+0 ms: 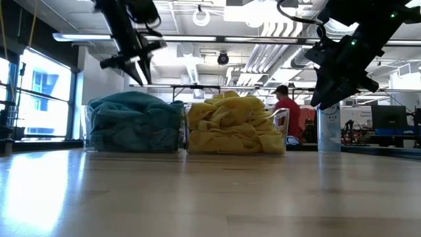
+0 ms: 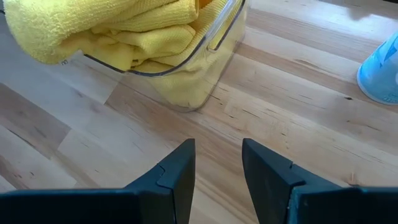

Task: Sort microfiber towel by color & place in baskets
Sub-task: Return to Home Position

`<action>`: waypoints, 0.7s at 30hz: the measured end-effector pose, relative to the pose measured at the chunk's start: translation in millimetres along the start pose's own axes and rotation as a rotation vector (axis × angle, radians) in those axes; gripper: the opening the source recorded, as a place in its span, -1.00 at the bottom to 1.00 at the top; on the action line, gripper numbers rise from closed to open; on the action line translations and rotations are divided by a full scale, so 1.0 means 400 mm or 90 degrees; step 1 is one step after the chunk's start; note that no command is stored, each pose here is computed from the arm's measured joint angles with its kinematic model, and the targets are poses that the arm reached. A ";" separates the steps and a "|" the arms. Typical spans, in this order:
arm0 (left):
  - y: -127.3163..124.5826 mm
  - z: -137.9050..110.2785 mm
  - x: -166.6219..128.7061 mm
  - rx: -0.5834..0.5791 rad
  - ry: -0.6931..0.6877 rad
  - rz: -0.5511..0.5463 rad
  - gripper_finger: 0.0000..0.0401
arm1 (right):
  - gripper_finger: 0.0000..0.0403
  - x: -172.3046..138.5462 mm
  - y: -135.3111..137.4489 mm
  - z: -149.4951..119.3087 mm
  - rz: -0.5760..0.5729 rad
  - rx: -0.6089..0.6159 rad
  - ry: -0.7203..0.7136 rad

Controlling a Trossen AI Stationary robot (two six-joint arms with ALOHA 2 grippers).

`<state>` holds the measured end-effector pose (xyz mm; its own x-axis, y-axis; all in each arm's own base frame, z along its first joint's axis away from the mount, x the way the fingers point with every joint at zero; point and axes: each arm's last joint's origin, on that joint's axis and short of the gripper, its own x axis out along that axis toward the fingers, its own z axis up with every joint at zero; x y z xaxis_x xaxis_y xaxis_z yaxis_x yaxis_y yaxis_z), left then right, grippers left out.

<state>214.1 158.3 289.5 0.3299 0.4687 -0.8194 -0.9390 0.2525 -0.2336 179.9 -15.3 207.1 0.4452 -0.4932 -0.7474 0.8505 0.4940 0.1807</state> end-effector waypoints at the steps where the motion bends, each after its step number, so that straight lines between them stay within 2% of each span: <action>1: 0.002 -0.003 -0.021 0.001 -0.010 -0.007 -0.51 | -0.37 0.000 0.000 0.000 0.000 0.000 0.000; 8: -0.020 -0.046 -0.109 0.075 -0.035 -0.070 -0.51 | -0.37 0.000 -0.006 -0.006 -0.010 -0.014 0.020; 12: -0.057 -0.088 -0.125 0.157 -0.029 -0.103 -0.68 | -0.37 -0.001 -0.014 -0.014 -0.017 -0.110 0.054; 15: -0.089 -0.136 -0.124 0.211 -0.024 -0.147 -0.94 | -0.37 -0.001 -0.016 -0.018 -0.009 -0.127 0.076; 21: -0.128 -0.266 -0.105 0.346 -0.088 -0.293 -0.99 | -0.38 -0.001 -0.015 -0.018 -0.008 -0.128 0.076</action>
<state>238.1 35.6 280.2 0.7227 0.3074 -0.6190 -0.5333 0.8177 -0.2166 172.4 -13.1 201.8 0.3880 -0.4182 -0.8213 0.7774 0.6272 0.0479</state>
